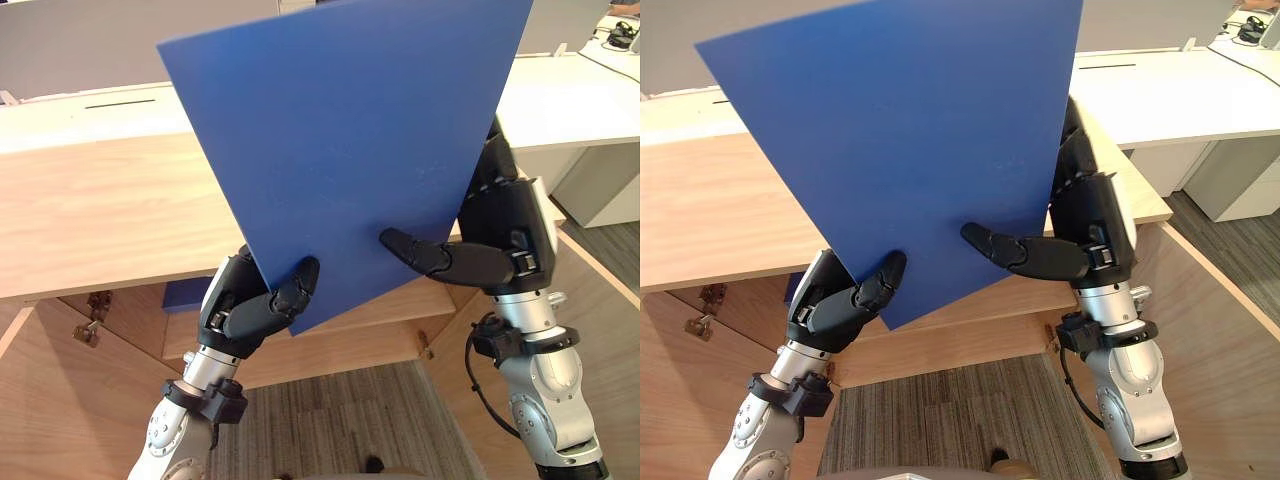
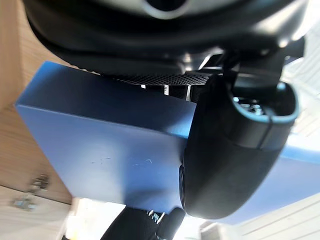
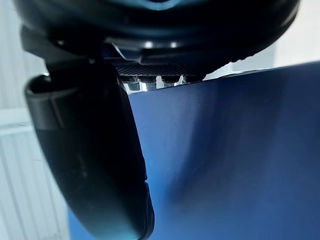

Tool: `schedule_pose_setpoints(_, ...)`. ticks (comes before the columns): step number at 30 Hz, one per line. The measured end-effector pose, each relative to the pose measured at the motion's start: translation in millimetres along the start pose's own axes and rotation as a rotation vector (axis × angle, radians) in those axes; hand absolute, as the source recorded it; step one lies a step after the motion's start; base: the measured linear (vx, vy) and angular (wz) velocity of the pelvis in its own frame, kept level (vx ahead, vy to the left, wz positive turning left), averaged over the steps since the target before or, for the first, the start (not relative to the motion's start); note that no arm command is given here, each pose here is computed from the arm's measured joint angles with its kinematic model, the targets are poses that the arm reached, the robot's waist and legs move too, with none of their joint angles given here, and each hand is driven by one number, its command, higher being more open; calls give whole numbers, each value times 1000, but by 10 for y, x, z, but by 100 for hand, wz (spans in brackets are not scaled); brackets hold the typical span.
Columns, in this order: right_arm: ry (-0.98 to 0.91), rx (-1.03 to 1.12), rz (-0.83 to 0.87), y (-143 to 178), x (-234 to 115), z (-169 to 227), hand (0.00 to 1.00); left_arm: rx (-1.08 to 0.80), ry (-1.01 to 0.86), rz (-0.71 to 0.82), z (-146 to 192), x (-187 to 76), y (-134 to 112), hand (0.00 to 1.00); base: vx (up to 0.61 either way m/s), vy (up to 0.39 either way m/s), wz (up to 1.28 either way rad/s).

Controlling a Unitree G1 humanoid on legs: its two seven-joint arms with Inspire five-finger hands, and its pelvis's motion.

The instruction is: Walk over to the cabinet, pick up the folder, carry it to the office cabinet, place the folder inside the office cabinet, then close the office cabinet door

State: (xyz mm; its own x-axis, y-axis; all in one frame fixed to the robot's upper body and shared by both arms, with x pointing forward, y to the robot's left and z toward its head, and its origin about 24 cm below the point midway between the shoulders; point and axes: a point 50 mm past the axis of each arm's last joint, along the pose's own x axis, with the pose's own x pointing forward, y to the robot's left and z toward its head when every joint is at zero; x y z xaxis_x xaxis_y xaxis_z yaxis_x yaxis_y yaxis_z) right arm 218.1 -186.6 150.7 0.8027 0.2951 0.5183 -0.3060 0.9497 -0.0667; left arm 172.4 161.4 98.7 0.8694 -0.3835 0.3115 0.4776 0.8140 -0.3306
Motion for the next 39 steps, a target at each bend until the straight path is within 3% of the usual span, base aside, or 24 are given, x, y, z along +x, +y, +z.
schedule_pose_setpoints(15,95,137,103,-23,4,-146,0,110,49,5,72,-57,180,0,-20,-17,12)
schedule_pose_setpoints(16,77,160,114,27,8,-146,0,122,34,23,71,-51,179,100,0,0,0)
schedule_pose_setpoints(22,11,196,27,166,35,-183,0,147,-131,155,101,-10,120,100,-20,-19,8)
schedule_pose_setpoints(29,-73,174,-70,278,79,-104,0,190,-293,512,167,-159,272,100,-41,-30,10)
schedule_pose_setpoints(30,-90,148,-111,230,74,-77,0,206,-287,618,136,-254,352,100,-44,-26,22)
schedule_pose_setpoints(32,-99,146,-142,193,67,-65,0,215,-267,701,96,-350,424,100,-39,-20,12)
schedule_pose_setpoints(35,-146,129,-233,85,46,25,0,219,-111,944,-179,-717,646,100,-50,-28,11)
schedule_pose_setpoints(39,-158,125,-279,47,34,43,0,216,160,1050,-640,-1035,737,100,-40,-18,5)
